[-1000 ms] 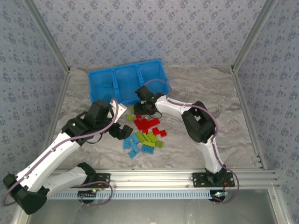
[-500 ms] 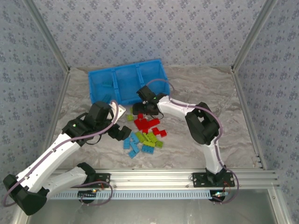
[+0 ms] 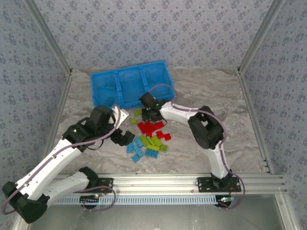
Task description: Sort the legos into containers by color
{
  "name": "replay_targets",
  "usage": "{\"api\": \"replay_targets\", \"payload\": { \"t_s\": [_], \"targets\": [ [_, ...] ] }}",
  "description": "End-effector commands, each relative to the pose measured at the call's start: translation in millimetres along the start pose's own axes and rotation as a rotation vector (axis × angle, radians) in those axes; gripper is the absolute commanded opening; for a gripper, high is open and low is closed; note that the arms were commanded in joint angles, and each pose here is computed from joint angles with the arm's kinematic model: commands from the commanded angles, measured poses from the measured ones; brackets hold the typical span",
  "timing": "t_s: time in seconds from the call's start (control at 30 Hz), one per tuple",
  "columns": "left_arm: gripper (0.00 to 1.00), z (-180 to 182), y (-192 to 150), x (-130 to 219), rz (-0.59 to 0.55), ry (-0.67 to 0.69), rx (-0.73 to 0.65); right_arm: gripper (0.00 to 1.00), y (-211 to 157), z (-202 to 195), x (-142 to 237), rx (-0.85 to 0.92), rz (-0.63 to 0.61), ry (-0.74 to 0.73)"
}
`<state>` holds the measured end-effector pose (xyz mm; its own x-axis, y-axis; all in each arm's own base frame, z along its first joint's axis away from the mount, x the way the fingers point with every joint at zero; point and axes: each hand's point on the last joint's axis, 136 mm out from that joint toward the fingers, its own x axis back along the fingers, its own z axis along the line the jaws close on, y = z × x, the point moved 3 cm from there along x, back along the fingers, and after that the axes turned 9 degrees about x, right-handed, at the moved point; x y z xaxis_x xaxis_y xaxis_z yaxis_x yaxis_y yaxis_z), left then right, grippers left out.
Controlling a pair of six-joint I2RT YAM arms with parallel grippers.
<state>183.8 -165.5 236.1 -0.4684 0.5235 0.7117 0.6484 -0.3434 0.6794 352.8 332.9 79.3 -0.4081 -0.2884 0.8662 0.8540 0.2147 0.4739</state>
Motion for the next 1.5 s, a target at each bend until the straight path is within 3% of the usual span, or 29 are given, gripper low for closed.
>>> {"api": "replay_targets", "payload": {
  "t_s": [0.0,0.1,0.2,0.4,0.57,0.63,0.77,0.83,1.03,1.17,1.3,1.47],
  "targets": [
    [0.99,-22,10,15,-0.086,-0.148,-0.053,0.27,35,-10,64,0.051,-0.209,-0.013],
    [0.99,-23,12,22,-0.127,-0.153,-0.066,0.3,54,-29,99,0.094,-0.319,-0.038],
    [0.99,-17,13,25,-0.151,-0.123,-0.051,0.31,80,-50,107,0.129,-0.376,-0.044],
    [0.99,6,14,18,-0.133,0.001,0.007,0.32,123,-80,59,0.114,-0.309,-0.064],
    [0.99,8,12,11,-0.089,0.012,0.018,0.34,150,-89,23,0.108,-0.25,-0.065],
    [0.99,8,13,11,-0.095,0.014,0.024,0.39,154,-88,7,0.113,-0.226,-0.06],
    [0.99,11,13,10,-0.097,0.032,0.046,0.58,156,-90,-8,0.084,-0.182,-0.068],
    [0.99,14,14,9,-0.095,0.046,0.061,0.6,159,-89,-4,0.075,-0.189,-0.066],
    [0.99,33,21,5,-0.105,0.158,0.192,0.57,169,-83,46,0.071,-0.243,-0.042],
    [0.99,57,26,-3,-0.138,0.306,0.515,0.59,163,-80,108,0.076,-0.322,-0.013],
    [0.96,64,27,-30,-0.119,0.341,0.758,0.64,134,-71,177,0.12,-0.395,0.071],
    [0.95,66,27,-79,-0.077,0.345,0.89,0.72,62,-43,239,0.239,-0.424,0.186]
  ]
}}
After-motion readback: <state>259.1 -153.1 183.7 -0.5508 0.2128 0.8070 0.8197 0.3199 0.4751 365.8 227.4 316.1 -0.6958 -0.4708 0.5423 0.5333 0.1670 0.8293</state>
